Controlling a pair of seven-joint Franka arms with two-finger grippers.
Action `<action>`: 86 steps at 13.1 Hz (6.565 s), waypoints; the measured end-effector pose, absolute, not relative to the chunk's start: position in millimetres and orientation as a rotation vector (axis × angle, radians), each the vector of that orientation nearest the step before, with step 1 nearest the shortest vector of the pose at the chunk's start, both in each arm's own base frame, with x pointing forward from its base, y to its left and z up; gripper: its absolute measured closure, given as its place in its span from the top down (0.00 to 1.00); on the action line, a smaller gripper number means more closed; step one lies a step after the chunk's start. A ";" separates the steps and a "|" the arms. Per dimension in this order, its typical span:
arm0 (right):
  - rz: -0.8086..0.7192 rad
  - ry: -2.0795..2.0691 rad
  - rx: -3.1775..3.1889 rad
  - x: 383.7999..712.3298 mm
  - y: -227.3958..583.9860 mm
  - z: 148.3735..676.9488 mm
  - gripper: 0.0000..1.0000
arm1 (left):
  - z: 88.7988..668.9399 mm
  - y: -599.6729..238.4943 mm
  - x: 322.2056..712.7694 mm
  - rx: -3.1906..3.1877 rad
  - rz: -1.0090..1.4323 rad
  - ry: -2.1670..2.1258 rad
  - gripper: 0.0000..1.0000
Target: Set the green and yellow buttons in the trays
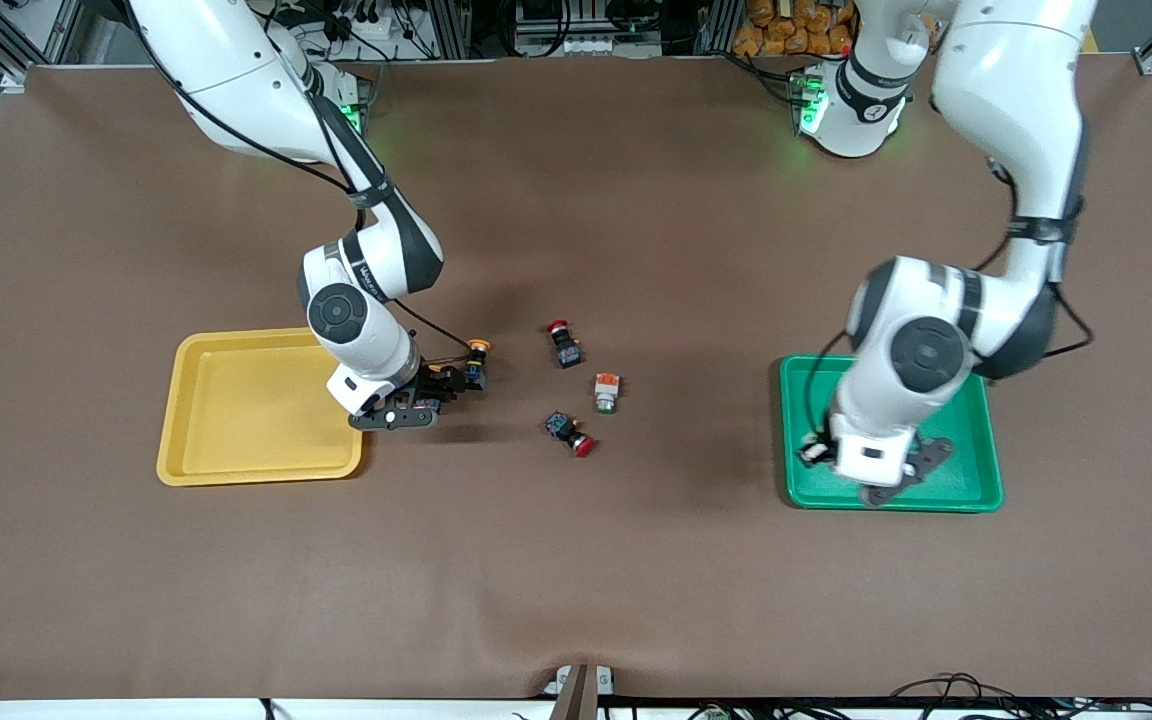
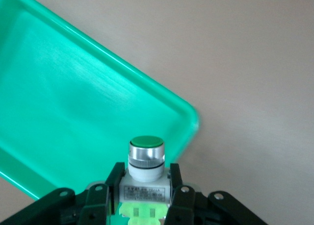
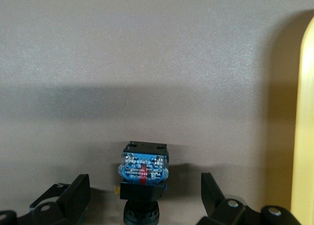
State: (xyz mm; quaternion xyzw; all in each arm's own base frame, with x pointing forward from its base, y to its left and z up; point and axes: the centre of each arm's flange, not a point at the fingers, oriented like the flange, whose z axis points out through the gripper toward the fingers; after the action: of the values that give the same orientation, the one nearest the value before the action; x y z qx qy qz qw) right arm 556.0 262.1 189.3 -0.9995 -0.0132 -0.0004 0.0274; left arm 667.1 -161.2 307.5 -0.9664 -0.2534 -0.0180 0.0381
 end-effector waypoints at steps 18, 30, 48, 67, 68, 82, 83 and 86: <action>0.161 -0.104 -3.147 546.5 264.0 244.7 0.43 | 272.3 -25.5 684.1 -2.911 0.101 -0.505 1.00; 0.217 -0.540 -3.099 597.4 19.7 294.9 0.43 | 322.0 -311.1 622.5 -3.114 0.027 -0.165 1.00; 0.121 -0.739 -3.066 595.0 -40.4 200.9 0.43 | 184.7 -495.5 527.9 -3.129 -0.056 -0.101 1.00; 0.353 -0.325 -3.035 569.8 93.5 271.5 0.96 | 237.6 -422.8 607.1 -3.105 -0.198 -0.380 0.42; 0.357 -0.268 -3.017 564.4 122.7 270.8 0.96 | 247.0 -387.5 631.1 -3.091 -0.214 -0.466 0.42; 0.145 0.084 -3.031 505.6 324.5 205.2 0.96 | 214.5 -104.4 674.5 -2.869 0.292 -0.468 0.59; 0.143 0.091 -3.033 506.0 324.0 201.2 0.96 | 218.0 -106.1 675.3 -2.874 0.284 -0.464 0.70; 0.127 0.104 -3.032 508.9 322.8 194.5 0.96 | 256.7 -111.3 679.6 -2.912 0.231 -0.348 1.00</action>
State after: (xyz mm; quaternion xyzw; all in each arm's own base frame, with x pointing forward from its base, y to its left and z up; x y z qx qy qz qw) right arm 508.9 322.8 194.5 -0.9972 0.0343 0.0418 0.0526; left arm 679.6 -111.3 256.7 -0.9850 -0.1177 0.0781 0.0995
